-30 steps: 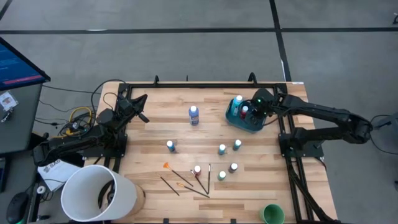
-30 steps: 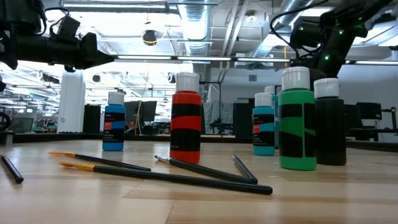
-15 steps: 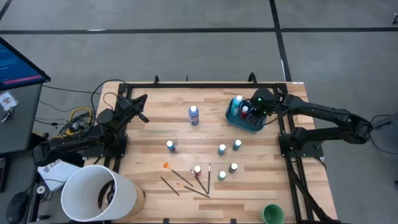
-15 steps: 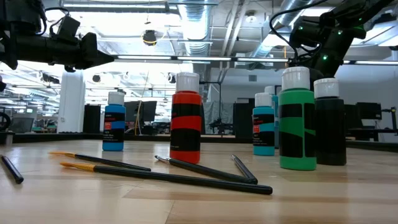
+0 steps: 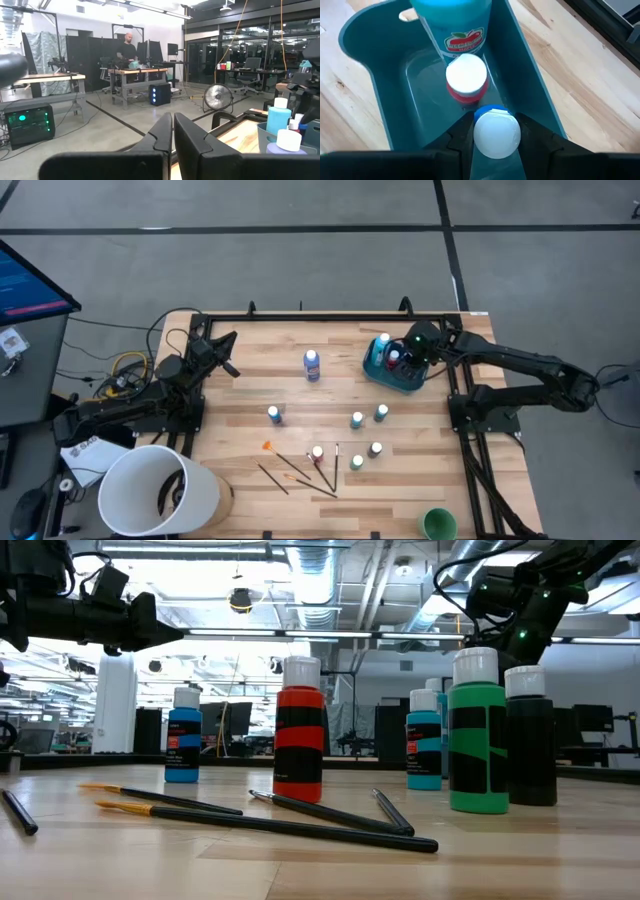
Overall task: Pick & Place Paint Supplies
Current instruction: Put the small purple paint bottle into the blue bin
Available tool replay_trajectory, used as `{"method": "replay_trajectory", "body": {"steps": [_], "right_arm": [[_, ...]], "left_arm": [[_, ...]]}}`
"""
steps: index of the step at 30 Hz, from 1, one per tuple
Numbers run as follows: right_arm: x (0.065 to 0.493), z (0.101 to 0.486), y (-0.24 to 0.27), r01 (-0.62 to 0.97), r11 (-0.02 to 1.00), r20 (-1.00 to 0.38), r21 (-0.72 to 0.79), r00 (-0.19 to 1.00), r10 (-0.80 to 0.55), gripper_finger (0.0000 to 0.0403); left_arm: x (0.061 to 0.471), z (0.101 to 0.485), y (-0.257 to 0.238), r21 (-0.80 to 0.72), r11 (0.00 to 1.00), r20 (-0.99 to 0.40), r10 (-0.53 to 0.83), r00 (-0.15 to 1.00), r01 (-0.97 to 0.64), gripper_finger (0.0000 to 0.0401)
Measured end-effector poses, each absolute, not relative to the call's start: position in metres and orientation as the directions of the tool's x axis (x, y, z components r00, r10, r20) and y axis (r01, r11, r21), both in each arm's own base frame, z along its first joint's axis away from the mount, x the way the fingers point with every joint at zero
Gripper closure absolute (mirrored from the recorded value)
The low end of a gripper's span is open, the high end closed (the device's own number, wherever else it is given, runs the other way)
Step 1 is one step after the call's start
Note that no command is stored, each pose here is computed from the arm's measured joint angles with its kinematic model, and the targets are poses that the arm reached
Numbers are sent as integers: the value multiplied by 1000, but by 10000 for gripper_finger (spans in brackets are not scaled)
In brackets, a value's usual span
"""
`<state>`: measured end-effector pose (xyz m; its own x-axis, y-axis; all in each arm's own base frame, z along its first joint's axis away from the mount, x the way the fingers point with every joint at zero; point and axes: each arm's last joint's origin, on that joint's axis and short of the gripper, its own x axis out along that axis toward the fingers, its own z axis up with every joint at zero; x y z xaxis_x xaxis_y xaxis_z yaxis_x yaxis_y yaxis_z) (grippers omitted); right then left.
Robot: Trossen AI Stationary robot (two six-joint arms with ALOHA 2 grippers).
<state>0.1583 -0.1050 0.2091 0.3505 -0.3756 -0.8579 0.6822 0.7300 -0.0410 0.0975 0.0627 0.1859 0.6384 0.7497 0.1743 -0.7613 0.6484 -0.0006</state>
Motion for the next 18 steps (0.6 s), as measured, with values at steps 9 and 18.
{"method": "replay_trajectory", "body": {"steps": [9, 18], "right_arm": [[157, 200, -104, 677, 735, -855, -43, 356, -378, 281], [159, 198, -105, 671, 740, -857, -48, 352, -375, 273]], "left_arm": [[98, 186, 63, 0, 648, 174, 750, 639, -761, 393], [98, 186, 63, 0, 649, 174, 749, 639, -761, 393]]}}
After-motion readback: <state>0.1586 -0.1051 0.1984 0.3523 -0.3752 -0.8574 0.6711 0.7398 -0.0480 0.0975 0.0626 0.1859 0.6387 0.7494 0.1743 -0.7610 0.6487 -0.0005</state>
